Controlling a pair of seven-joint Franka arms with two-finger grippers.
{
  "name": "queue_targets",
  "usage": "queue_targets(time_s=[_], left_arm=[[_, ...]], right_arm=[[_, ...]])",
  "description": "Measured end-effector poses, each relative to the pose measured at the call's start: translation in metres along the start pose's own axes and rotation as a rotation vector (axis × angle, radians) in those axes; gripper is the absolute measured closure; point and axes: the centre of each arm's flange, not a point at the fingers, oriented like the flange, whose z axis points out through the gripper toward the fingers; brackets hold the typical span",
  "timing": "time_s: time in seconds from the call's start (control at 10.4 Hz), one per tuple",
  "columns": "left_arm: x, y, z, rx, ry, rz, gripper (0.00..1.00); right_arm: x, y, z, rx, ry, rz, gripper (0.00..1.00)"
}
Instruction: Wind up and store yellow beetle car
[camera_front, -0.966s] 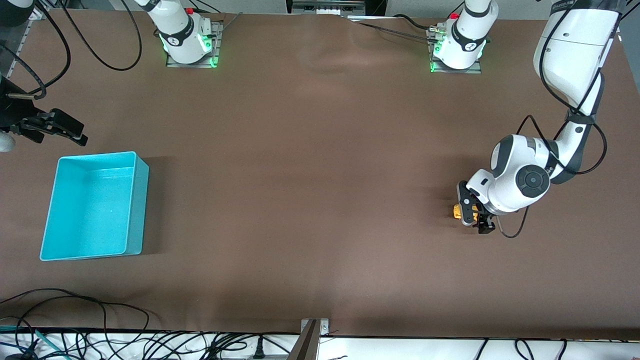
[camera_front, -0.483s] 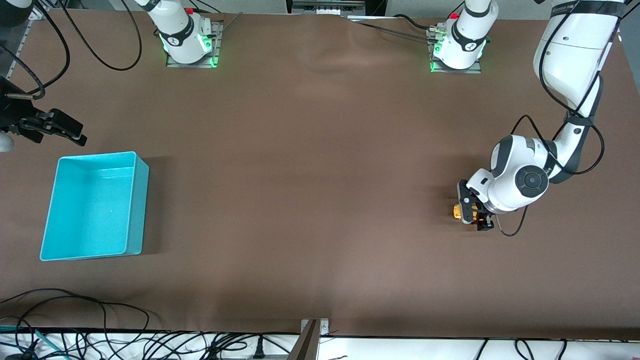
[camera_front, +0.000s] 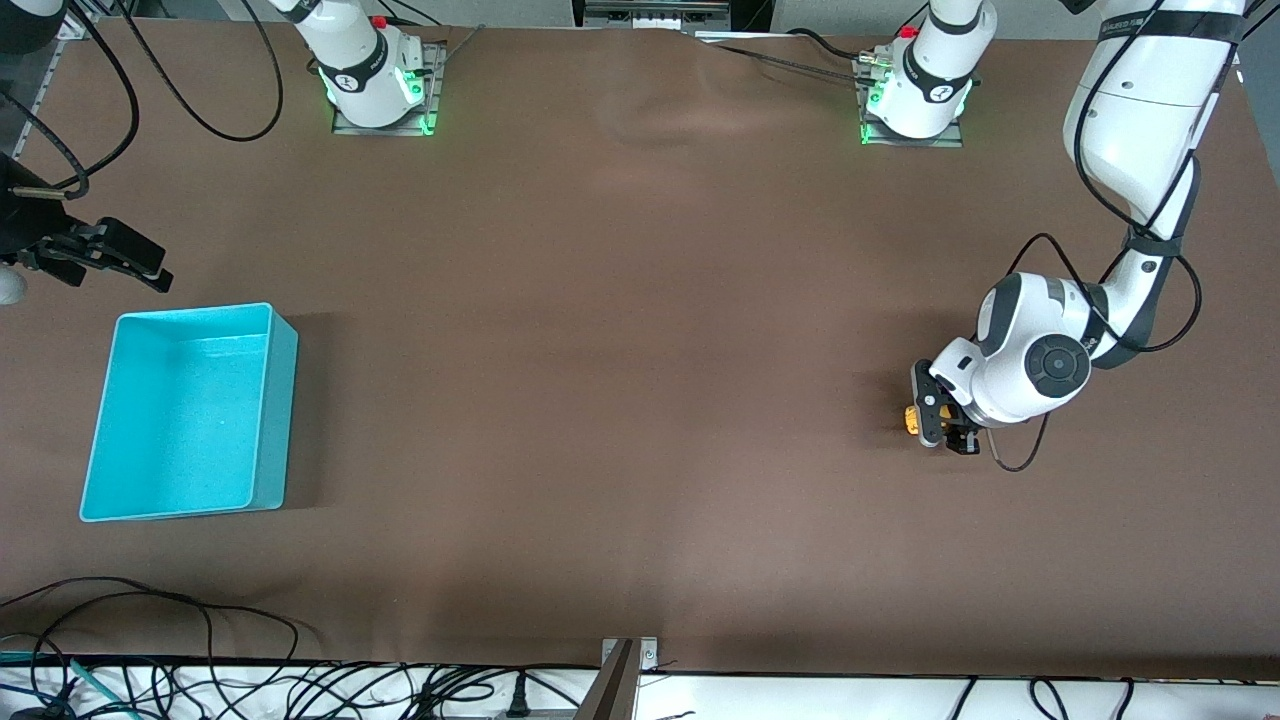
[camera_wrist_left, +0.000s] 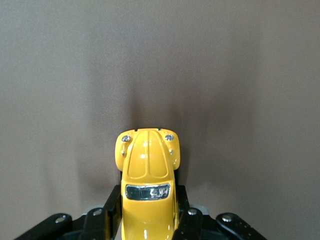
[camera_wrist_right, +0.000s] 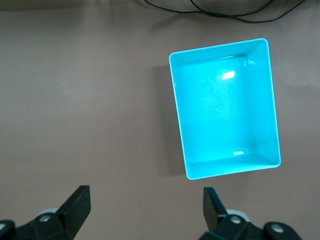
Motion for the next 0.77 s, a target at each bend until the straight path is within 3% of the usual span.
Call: queue_targets(time_s=[0.58,0.77], left_arm=[[-0.001,0.000,0.000,0.000,0.000,0.035,0.55],[-0.017,-0.001,0.001,-0.002,0.000,0.029,0.55]], right_arm=[[0.000,0.002,0.000,0.000,0.000,0.004,0.00],[0.000,0.002,0.000,0.000,0.000,0.004,0.00]])
